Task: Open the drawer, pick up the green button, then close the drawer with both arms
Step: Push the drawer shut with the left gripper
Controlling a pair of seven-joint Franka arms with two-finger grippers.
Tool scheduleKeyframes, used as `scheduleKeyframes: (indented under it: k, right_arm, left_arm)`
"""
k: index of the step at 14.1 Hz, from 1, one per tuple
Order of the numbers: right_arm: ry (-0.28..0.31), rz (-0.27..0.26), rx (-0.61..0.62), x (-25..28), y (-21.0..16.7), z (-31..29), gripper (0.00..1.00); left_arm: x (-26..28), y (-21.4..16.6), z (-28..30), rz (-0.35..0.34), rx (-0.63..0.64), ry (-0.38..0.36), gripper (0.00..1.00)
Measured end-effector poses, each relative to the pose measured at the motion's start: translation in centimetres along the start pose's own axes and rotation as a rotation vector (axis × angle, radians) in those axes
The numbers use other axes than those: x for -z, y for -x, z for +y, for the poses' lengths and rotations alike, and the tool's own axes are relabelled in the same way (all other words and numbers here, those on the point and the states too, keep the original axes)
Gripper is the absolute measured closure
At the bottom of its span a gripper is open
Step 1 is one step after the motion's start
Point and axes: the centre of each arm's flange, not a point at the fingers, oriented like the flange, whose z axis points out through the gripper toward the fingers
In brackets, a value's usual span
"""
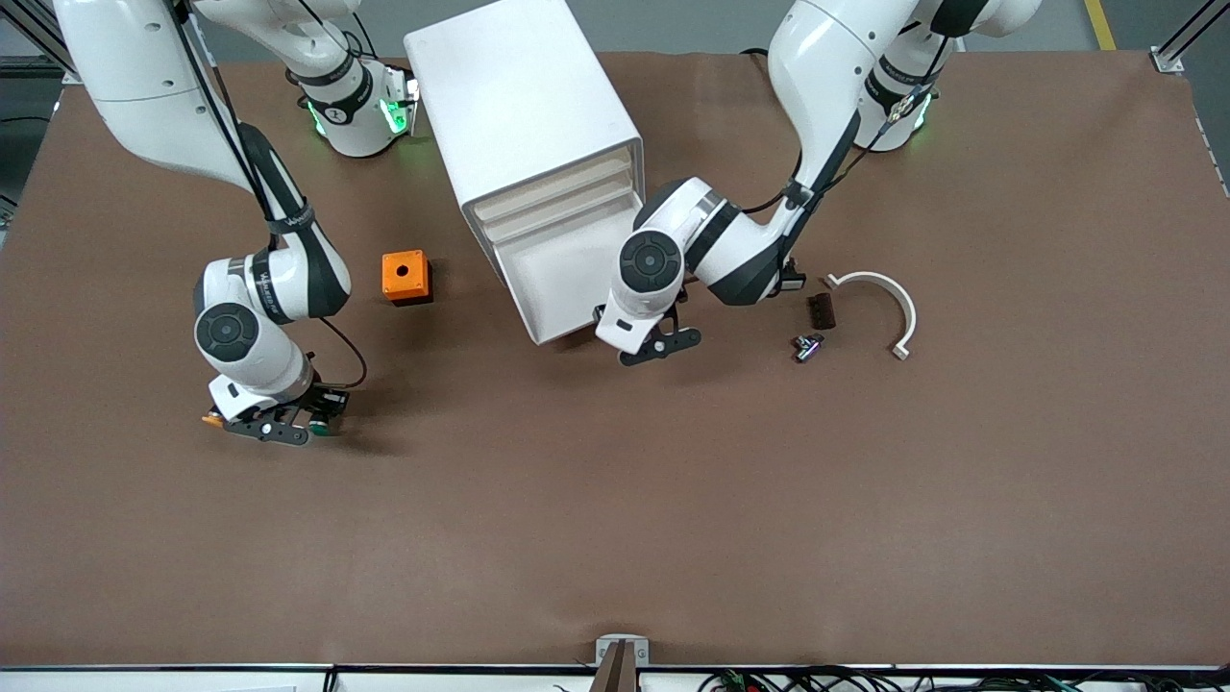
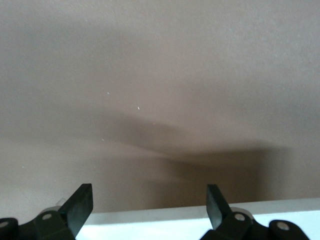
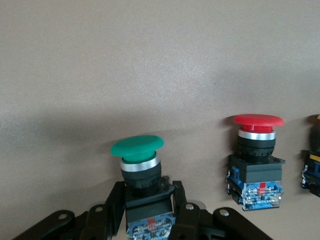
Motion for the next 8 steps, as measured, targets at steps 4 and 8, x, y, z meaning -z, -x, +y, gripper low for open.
scheduleKeyframes:
  k: [4,8]
  right_arm:
    - [0.002,-0.002,-0.035,0.0,0.0,0.2,0.57]
    - [0.004,-0.007,-0.071,-0.1,0.1,0.2,0.57]
  left_arm:
    - [-1.1,2.2,1.1,-0.003,-0.035,-0.016,0.0]
    - [-2.8,5.4,2.5,-0.008,-0.085,-0.04,0.0]
